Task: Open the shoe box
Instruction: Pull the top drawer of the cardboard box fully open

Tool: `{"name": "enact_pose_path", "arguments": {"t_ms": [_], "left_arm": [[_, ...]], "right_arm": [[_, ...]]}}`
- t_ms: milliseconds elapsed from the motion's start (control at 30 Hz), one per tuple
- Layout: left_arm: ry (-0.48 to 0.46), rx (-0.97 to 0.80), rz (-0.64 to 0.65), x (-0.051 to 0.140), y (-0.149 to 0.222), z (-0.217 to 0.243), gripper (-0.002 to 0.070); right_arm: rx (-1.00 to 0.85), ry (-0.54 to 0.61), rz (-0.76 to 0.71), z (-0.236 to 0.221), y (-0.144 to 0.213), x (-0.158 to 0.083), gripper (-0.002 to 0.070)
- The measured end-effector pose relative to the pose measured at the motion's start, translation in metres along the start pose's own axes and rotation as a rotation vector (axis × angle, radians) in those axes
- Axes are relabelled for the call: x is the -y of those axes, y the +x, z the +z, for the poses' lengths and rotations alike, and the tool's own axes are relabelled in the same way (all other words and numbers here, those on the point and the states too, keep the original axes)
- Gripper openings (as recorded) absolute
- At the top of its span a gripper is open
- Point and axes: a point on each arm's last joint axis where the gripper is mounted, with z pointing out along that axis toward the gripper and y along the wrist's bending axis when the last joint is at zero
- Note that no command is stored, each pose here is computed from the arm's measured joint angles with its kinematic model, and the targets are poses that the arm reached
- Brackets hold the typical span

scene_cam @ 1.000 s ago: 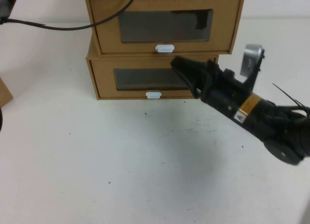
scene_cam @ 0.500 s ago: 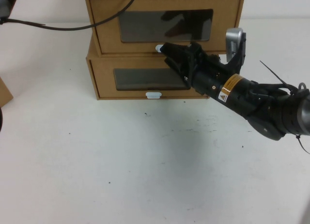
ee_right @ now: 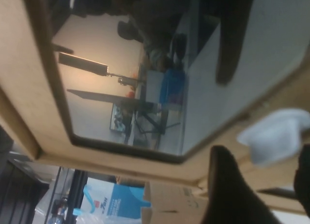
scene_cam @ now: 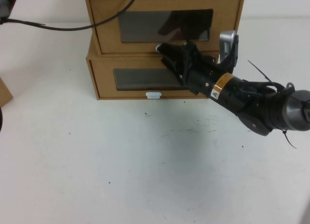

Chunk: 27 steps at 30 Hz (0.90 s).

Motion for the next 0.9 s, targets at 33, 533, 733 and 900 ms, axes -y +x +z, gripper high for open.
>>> {"name": "enact_pose_path", "arguments": {"t_ms": [33,533,733,900], "left_arm": [[0.0,0.0,0.002,0.0,0.0,0.0,-0.0006],[0.0,0.0,0.004,0.0,0.0,0.0,-0.0006],[0.0,0.0,0.004,0.0,0.0,0.0,-0.0006],[0.001,-0.002,0.006,0.0001,0.0001,0.0,-0.0006]], "right_arm": [[0.003,-0.001,-0.001,0.001,-0.0009,-0.0011,0.028],[0.036,0.023,0.02,0.0028,-0.0051,-0.0009,0.0229],[0.039,0.034,0.022,0.0028,-0.0051,0.0,0.0155],[0.047,0.036,0.031,0.0031,-0.0051,0.0,0.0109]]}}
